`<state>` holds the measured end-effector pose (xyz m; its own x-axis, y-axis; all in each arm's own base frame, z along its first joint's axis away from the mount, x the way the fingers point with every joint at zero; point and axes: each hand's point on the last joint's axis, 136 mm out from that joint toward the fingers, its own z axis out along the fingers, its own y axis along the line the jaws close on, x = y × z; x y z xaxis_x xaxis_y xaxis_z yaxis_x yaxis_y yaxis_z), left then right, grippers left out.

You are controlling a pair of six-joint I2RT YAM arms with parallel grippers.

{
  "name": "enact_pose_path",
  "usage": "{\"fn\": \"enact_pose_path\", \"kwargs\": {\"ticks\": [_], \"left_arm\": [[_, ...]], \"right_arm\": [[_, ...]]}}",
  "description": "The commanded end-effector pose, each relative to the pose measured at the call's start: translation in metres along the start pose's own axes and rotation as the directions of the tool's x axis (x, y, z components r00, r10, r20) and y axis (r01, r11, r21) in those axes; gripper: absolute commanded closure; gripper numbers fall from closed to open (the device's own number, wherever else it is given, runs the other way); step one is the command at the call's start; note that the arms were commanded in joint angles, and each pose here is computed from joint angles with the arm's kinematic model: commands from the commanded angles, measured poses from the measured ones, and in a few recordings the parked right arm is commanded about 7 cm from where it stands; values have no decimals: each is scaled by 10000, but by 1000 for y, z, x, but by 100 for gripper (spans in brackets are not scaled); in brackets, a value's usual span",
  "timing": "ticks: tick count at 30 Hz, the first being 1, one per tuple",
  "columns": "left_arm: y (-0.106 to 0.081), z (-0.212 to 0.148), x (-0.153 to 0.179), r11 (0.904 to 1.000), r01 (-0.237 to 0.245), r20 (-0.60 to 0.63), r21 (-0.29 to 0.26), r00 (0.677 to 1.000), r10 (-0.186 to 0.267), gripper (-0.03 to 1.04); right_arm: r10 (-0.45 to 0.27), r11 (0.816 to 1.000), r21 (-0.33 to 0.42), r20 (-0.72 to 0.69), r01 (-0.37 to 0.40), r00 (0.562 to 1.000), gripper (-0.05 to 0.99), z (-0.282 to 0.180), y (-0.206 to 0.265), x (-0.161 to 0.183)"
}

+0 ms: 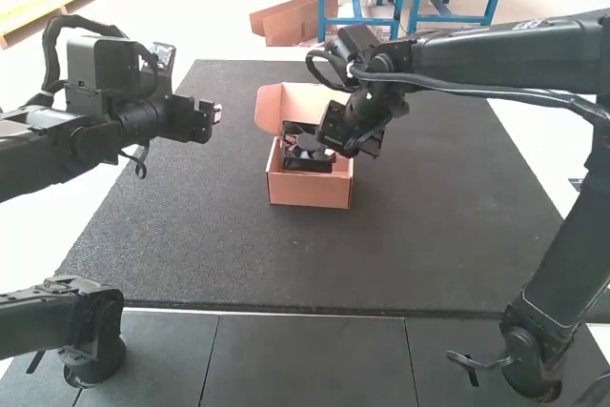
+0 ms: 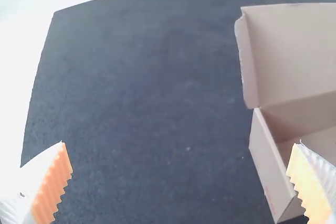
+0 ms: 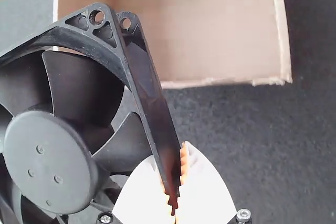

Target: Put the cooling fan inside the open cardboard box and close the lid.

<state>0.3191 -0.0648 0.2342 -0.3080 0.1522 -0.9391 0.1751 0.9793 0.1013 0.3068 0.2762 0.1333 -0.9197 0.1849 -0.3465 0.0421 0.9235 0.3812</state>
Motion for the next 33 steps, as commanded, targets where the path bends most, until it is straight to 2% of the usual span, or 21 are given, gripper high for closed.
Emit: {"fn": "enact_pose_path", "kwargs": {"ticks": [1,18,33], "left_arm": [[6,-4,-1,9996,125,172,-243,9998,-121,4],[7,-6,-3,9996,131,217,-261,9997,-126,4],[7,-7,-4,9996,137,262,-263,9996,-130,4]], "right_arm": [[198,9998,54,798,-203,9966,94,0,11,-24],[767,9927,827,1282,-877,9888,94,41,-4,-82],[524,9931,1022,495,-573,9974,94,66,-3,-66]]}}
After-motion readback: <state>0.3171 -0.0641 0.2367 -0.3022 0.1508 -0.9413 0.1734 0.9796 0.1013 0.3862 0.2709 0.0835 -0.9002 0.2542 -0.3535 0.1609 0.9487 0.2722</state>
